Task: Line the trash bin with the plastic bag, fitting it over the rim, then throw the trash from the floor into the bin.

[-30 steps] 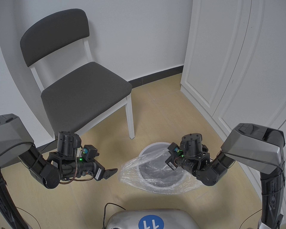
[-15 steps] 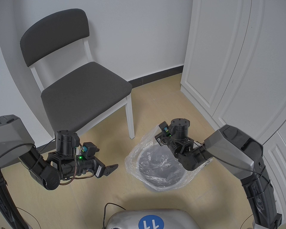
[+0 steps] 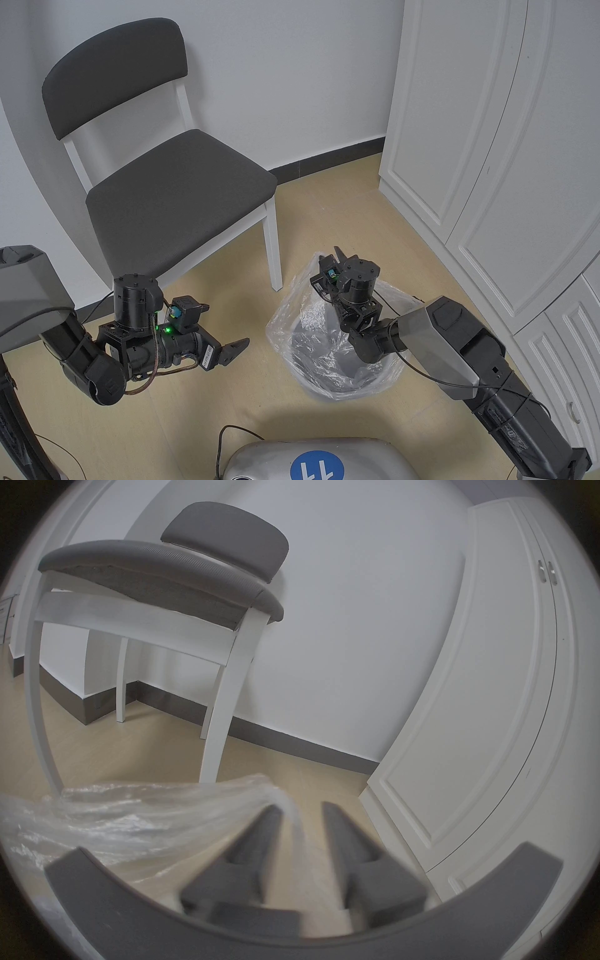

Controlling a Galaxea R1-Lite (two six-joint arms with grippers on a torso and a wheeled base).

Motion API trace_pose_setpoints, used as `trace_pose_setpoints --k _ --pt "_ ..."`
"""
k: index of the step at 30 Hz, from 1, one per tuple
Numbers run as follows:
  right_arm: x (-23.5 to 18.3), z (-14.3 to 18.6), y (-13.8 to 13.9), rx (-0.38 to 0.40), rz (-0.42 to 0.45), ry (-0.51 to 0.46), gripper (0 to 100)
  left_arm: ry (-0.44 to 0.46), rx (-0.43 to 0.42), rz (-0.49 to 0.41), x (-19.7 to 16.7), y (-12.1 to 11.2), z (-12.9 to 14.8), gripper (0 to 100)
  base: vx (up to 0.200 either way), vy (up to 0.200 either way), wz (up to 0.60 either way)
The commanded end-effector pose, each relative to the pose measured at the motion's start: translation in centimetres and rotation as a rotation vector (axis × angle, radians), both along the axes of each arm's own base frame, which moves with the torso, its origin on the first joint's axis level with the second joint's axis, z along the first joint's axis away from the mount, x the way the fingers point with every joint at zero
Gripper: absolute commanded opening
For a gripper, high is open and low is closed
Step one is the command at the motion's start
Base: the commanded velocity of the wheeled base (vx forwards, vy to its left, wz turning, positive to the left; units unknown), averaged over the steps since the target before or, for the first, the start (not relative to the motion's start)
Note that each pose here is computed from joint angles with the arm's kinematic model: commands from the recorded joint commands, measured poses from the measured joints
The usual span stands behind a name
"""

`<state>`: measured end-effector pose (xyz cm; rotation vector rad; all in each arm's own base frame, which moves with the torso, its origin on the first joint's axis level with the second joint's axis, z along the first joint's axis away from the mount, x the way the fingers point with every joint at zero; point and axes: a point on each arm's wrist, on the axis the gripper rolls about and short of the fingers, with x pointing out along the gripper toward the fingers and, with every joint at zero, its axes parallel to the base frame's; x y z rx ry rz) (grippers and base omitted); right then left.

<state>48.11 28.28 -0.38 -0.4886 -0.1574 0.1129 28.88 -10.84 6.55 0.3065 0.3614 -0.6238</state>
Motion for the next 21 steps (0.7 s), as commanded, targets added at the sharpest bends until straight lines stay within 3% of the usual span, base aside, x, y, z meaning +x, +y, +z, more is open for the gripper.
trace_pose_setpoints --k 1,3,8,12,18,21 --pt "-0.1 0.9 0.2 0.022 0.007 -0.041 100 0.003 0.002 -0.001 -0.2 0.0 0.0 100 0.000 0.000 0.00" --pt "-0.7 1.4 0.1 0.011 0.015 -0.027 100 0.000 -0.001 0.001 -0.2 0.1 0.0 100 0.000 0.000 0.00" --pt "-7.3 5.1 -1.5 -0.104 0.107 0.139 100 -0.006 -0.001 0.003 -0.3 0.2 0.1 100 0.000 0.000 0.00" --pt "-9.6 6.8 -3.1 -0.124 0.167 0.166 100 -0.042 -0.015 0.010 -0.1 0.3 0.4 100 0.000 0.000 0.00" --pt "-11.1 6.5 -5.9 -0.100 0.142 0.206 100 -0.064 -0.022 0.000 -0.5 0.2 0.6 100 0.000 0.000 0.00" --pt "-12.6 7.2 -7.0 -0.009 0.112 0.240 100 -0.046 -0.022 -0.034 -1.2 -0.7 0.3 100 0.000 0.000 0.00"
